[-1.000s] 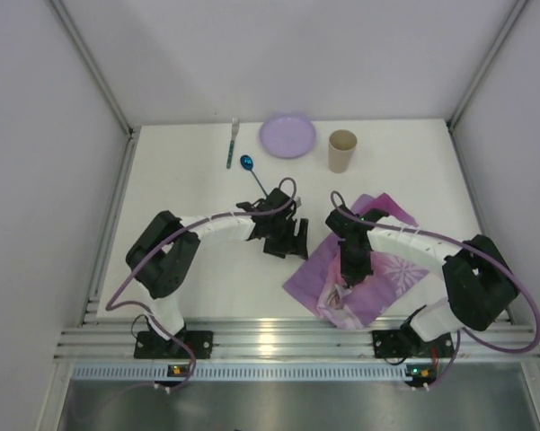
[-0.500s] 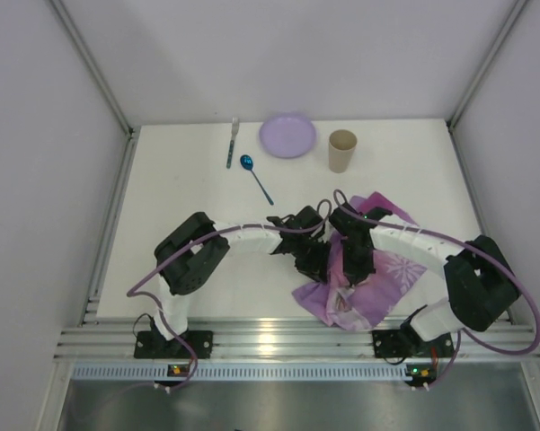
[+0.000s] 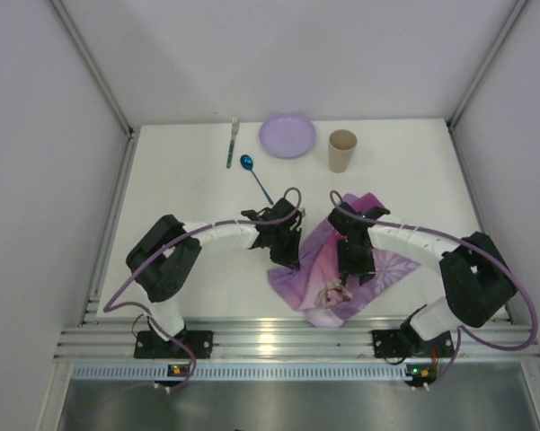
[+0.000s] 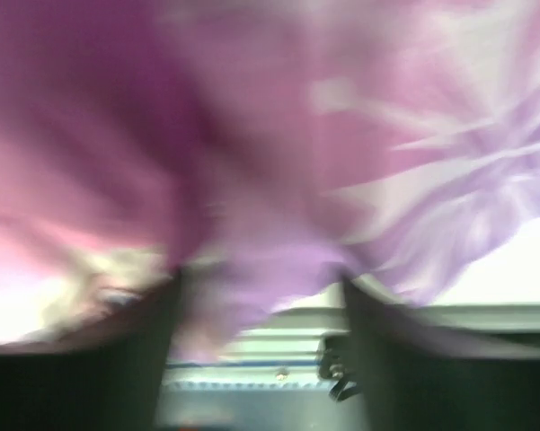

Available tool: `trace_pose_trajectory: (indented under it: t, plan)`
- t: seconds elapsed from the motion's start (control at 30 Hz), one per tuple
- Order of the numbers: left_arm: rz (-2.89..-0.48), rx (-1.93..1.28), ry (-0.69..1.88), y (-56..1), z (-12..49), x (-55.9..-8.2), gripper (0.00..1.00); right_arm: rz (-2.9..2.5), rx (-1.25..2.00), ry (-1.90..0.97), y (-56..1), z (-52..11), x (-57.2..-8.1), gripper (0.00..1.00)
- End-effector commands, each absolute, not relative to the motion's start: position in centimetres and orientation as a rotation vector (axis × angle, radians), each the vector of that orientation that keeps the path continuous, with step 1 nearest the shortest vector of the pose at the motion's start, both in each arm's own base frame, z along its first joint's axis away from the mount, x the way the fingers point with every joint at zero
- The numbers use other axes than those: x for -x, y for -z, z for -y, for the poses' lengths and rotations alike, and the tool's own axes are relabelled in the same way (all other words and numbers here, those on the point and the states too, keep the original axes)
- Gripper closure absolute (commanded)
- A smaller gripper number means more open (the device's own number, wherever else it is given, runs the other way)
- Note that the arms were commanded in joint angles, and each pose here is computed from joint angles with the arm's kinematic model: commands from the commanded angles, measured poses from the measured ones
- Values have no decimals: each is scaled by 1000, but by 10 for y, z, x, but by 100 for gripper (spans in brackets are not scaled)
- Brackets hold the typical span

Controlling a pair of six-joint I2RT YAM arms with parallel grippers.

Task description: Set the dinner table for one person

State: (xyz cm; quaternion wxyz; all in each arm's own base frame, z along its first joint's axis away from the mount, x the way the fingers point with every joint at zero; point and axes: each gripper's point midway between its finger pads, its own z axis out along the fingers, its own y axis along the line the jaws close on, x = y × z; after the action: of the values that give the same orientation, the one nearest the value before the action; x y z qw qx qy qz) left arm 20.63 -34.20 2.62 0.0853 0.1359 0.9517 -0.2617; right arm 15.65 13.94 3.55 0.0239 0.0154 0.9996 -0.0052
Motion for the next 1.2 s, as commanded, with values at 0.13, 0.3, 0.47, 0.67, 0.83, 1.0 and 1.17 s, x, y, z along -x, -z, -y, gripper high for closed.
trace_pose_trajectory:
  t: [0.13,0.3,0.47,0.67,0.83,1.0,1.17]
  plan:
    - [-2763,-174,530,-59,276,-220,100,-3014,-16,-90,-47,-141,-170,0]
    - [-2780,-55,510,-50,266,-219,100,-3014,-138,-168,-41,-133,-162,0]
    - [-2801,-45,499,-47,266,-217,100,-3031,-272,-234,-26,-126,-151,0]
    - [-2826,-40,506,-47,267,-214,100,-2987,-338,-409,-8,-142,-151,0]
    - [-2836,-20,512,-48,266,-211,100,-2945,-301,-519,6,-157,-161,15]
    - [-2838,22,547,-49,268,-207,100,-2908,-276,-574,5,-171,-179,52]
    - [-2832,78,523,-49,259,-205,100,-2928,-241,-450,5,-164,-188,94]
